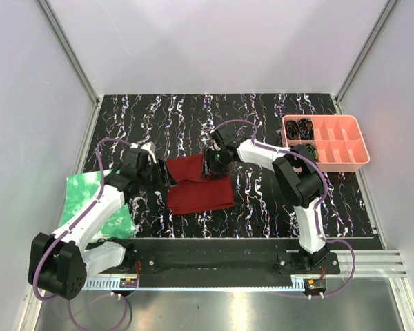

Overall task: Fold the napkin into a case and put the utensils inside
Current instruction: Fold the rectangle-folded napkin at the center of the board.

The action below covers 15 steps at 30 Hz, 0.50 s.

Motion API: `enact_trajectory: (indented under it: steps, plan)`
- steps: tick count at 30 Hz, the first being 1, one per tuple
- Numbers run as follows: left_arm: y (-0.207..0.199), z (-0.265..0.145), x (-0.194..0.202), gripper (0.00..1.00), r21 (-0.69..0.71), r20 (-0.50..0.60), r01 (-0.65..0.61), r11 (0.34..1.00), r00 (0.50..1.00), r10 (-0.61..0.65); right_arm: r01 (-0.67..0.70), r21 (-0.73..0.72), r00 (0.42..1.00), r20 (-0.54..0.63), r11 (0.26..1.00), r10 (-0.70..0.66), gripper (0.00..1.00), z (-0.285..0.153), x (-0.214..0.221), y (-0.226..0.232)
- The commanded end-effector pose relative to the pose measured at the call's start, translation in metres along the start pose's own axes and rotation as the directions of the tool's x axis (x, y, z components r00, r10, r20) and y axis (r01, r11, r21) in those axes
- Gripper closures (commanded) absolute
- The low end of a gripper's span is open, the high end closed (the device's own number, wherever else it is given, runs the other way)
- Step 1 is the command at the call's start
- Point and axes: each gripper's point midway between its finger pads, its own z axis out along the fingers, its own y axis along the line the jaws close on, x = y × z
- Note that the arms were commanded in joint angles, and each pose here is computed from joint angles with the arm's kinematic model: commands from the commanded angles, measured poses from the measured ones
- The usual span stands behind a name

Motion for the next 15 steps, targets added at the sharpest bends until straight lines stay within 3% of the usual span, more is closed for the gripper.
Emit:
enact_trajectory:
  steps: [1,9,10,13,15]
  plan:
    - [-0.007,-0.003,-0.006,0.42,0.031,0.017,0.011,0.999,1.000,-0.012,0.032,0.000,0.999,0.009,0.999,-0.032,0.49,-0.004,0.003,0.002]
    - [-0.003,-0.007,-0.003,0.44,0.021,0.038,0.032,0.999,0.999,-0.033,0.057,-0.054,0.997,0.048,0.997,-0.054,0.76,-0.014,-0.011,0.025]
    - [-0.002,-0.007,-0.003,0.44,0.015,0.040,0.036,0.999,0.999,-0.036,0.070,-0.059,0.996,0.052,0.996,-0.067,0.85,-0.015,-0.011,0.032]
    - [-0.001,-0.007,-0.003,0.45,0.013,0.044,0.040,0.999,0.998,-0.040,0.096,-0.086,0.994,0.059,0.992,-0.092,0.98,-0.016,-0.018,0.050]
    - [-0.001,-0.008,-0.003,0.45,0.016,0.045,0.042,0.999,0.998,-0.042,0.093,-0.111,0.995,0.050,0.989,-0.088,1.00,-0.009,-0.023,0.062]
